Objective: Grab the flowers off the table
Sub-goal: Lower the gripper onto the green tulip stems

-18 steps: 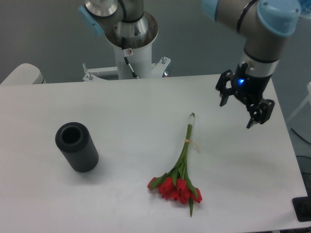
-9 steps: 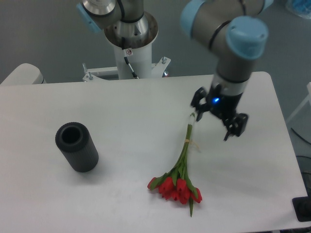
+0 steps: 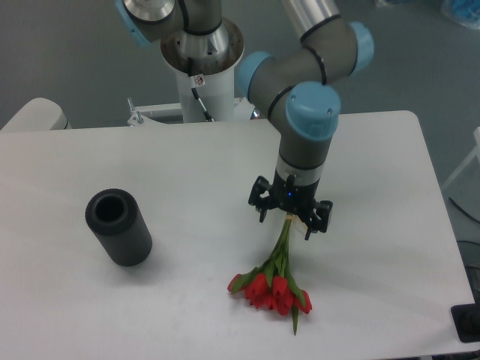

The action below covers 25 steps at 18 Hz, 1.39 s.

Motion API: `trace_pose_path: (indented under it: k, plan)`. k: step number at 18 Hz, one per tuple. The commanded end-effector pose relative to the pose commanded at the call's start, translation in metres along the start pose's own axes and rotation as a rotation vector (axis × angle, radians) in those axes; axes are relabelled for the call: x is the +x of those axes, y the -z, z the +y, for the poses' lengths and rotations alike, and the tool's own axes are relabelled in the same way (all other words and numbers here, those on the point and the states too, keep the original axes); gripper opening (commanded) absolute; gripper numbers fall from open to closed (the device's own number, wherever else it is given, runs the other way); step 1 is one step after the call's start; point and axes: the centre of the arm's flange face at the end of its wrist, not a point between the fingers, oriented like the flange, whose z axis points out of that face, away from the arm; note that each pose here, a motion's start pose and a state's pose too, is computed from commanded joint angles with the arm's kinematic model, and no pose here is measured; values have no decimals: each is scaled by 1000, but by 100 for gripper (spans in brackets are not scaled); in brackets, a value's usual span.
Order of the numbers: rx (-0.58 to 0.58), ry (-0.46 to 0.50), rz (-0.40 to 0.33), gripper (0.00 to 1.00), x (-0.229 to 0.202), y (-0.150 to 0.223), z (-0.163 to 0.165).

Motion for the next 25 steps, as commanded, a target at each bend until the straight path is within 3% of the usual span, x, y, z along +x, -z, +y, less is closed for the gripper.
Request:
trace_pose_path:
  k: [6, 14, 25]
  plan:
    - [-39, -6, -43, 100, -9, -26, 2]
    - [-61, -15, -10, 100, 10, -53, 2]
    - [-44, 5, -32, 100, 10, -74, -6]
